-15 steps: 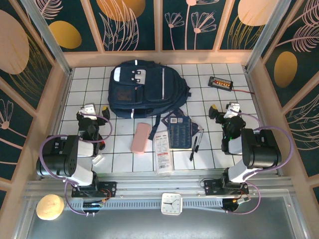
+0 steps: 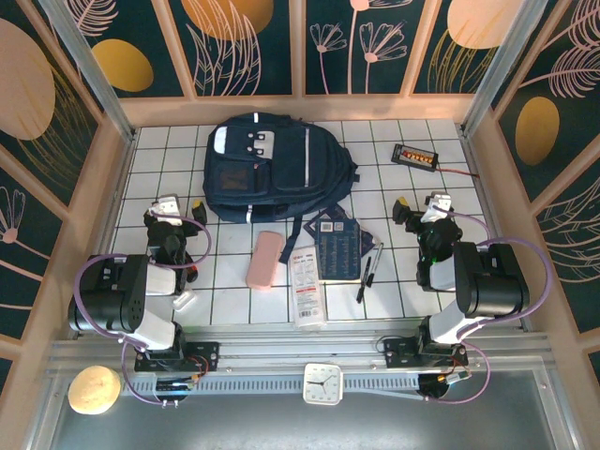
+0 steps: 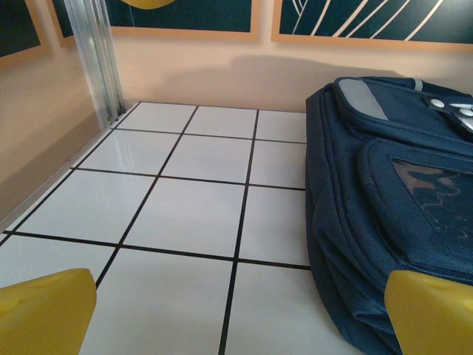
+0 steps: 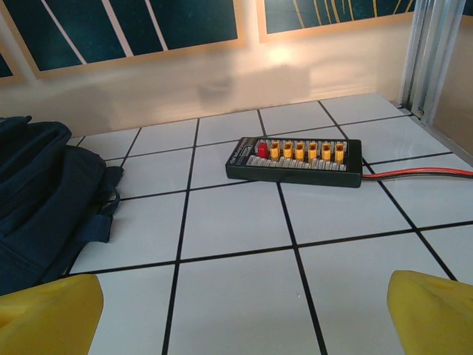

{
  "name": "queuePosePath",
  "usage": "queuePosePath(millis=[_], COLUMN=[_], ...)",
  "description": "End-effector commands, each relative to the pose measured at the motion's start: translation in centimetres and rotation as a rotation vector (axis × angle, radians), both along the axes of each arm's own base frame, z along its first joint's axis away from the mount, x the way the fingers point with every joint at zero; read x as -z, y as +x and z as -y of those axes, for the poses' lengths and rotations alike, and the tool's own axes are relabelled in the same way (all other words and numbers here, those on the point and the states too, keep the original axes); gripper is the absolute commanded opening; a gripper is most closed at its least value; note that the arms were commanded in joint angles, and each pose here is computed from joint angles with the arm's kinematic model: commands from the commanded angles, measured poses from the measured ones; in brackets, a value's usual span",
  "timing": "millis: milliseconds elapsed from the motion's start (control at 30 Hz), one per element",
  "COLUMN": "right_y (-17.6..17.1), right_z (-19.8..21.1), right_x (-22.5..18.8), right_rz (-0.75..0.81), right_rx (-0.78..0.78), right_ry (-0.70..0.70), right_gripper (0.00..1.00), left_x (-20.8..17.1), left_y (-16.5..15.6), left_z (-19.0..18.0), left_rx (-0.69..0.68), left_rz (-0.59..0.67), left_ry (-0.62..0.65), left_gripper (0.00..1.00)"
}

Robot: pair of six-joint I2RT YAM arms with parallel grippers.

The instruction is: Pack books, pencil case, and school supplies into a backpack

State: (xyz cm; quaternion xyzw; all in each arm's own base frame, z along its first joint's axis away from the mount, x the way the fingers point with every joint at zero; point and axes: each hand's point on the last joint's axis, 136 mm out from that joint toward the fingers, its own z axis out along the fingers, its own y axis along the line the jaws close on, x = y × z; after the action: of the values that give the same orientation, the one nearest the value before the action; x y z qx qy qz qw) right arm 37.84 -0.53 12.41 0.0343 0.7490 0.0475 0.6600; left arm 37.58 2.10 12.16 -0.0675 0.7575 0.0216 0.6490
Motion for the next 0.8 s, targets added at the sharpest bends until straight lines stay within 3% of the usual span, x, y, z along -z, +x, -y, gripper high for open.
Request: queuePosePath(millis=[0,300,467,633,767], right_y=[-0.1,-0.2,0.2,0.5,0.9], right_z=[0.1,0.1,1.7,1.7,3.2], right_x=[-0.4,-0.4,-1.0,-2.1,-4.7], right_rz=[0.023,0.026,0.009,-0.003,-0.020], right_rx=[0.006,0.005,0.094,0.096,0.165], right_ry=[0.001,0.002,0.030,0.031,0.107], right_gripper=[0.99,0.99,0.99,0.99,0.99], left_x=[-1.4,-1.4,-2.0,-2.7,-5.5], left_y=[0.3,0.3,0.4,1.5,0.7], left_z=[0.3,0.3,-0.9,-0.9,-3.0], left_rx=[0.015,0.013,-0.058,-0.057,-0.187], left_rz=[0.055,0.054,0.052,-0.026,-0.040], left_ry=[-0.001,-0.002,-0.023,0.003,-0.032], left_gripper=[0.99,0.99,0.99,0.99,0.99])
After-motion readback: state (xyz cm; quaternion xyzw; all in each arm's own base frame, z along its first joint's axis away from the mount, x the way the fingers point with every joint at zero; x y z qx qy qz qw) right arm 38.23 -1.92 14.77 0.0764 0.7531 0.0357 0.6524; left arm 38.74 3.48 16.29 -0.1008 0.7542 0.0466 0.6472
